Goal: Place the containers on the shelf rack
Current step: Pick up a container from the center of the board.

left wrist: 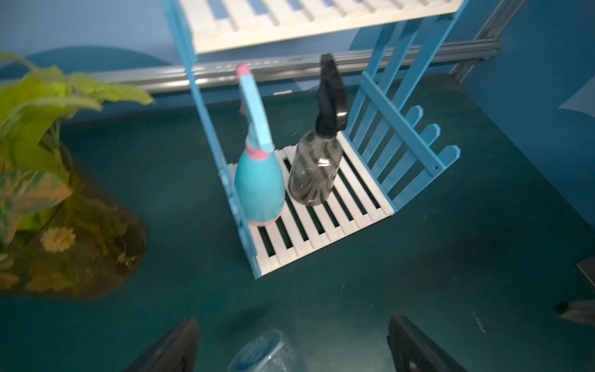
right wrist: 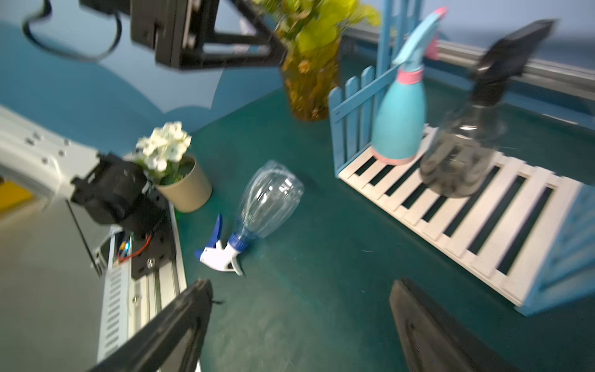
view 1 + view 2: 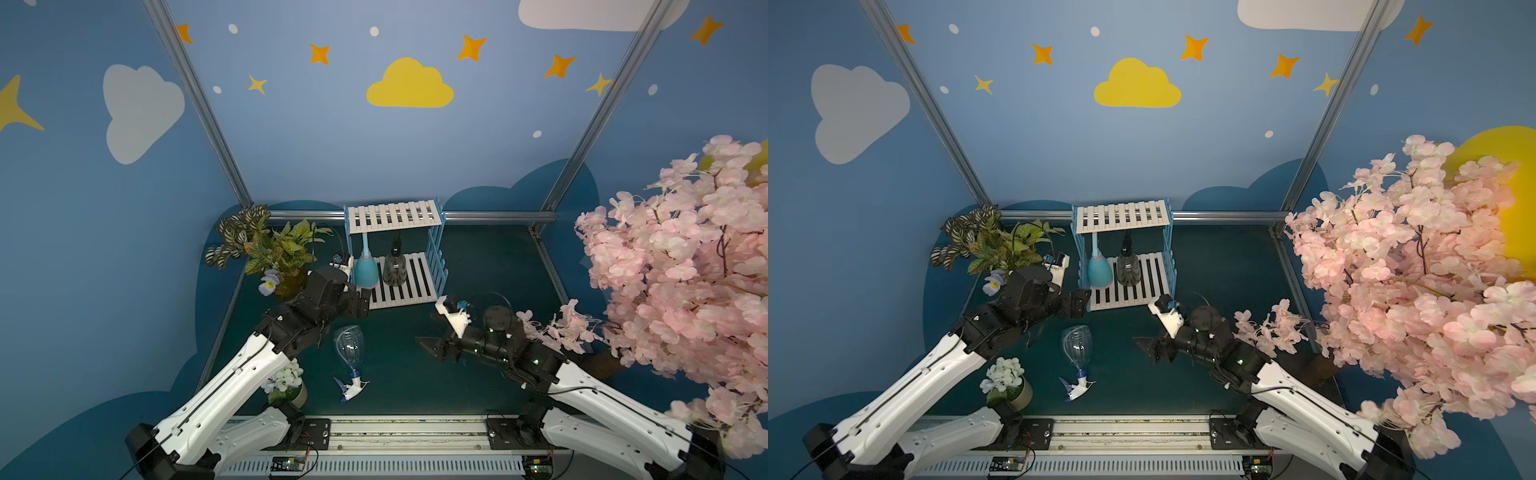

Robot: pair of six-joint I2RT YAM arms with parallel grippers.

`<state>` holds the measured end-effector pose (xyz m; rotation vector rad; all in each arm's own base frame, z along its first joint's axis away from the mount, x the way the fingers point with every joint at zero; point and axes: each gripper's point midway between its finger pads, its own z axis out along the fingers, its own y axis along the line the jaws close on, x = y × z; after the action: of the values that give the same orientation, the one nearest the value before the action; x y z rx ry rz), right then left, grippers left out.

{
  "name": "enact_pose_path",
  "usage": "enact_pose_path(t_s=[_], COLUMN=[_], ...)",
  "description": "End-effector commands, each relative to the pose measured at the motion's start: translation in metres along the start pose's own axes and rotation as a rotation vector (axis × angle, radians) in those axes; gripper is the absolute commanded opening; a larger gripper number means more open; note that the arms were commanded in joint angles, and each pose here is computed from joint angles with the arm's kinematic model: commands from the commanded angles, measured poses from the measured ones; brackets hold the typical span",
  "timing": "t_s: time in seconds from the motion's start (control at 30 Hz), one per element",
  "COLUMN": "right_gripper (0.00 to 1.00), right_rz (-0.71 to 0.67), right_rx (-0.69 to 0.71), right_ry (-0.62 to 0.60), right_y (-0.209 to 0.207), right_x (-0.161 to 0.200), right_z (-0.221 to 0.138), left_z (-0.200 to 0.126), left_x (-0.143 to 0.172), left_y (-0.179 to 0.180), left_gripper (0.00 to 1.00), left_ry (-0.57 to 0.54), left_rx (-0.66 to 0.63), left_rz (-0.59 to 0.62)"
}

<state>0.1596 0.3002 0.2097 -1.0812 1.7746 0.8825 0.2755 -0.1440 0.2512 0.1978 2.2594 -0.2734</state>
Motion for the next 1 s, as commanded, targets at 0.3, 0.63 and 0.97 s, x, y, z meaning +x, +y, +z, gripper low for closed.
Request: enact_pose_path(t_s=[0.3,0.63,0.97], right_gripper=[0.72,0.6,0.58], right_rz=[-0.382,-0.481,-0.524], right_rx=[-0.256,-0.347,-0.351], right_ry=[0.23,0.397,0.608], right_y=[0.081,0.089,0.079], right_x=[0.072,0.118,0.16], right_z=[0.128,0.157,0.146], left_z=[0.046,0.064,0.072], left_x=[0.106,0.137,0.147], left_y=[0.042,0.049,0.053], left_gripper=[0.98,0.99,0.99], left_ry=[0.268,0.294,0.329], left_rx=[0.015,0.016,-0.01], left_rz=[-0.351,-0.414,-0.394])
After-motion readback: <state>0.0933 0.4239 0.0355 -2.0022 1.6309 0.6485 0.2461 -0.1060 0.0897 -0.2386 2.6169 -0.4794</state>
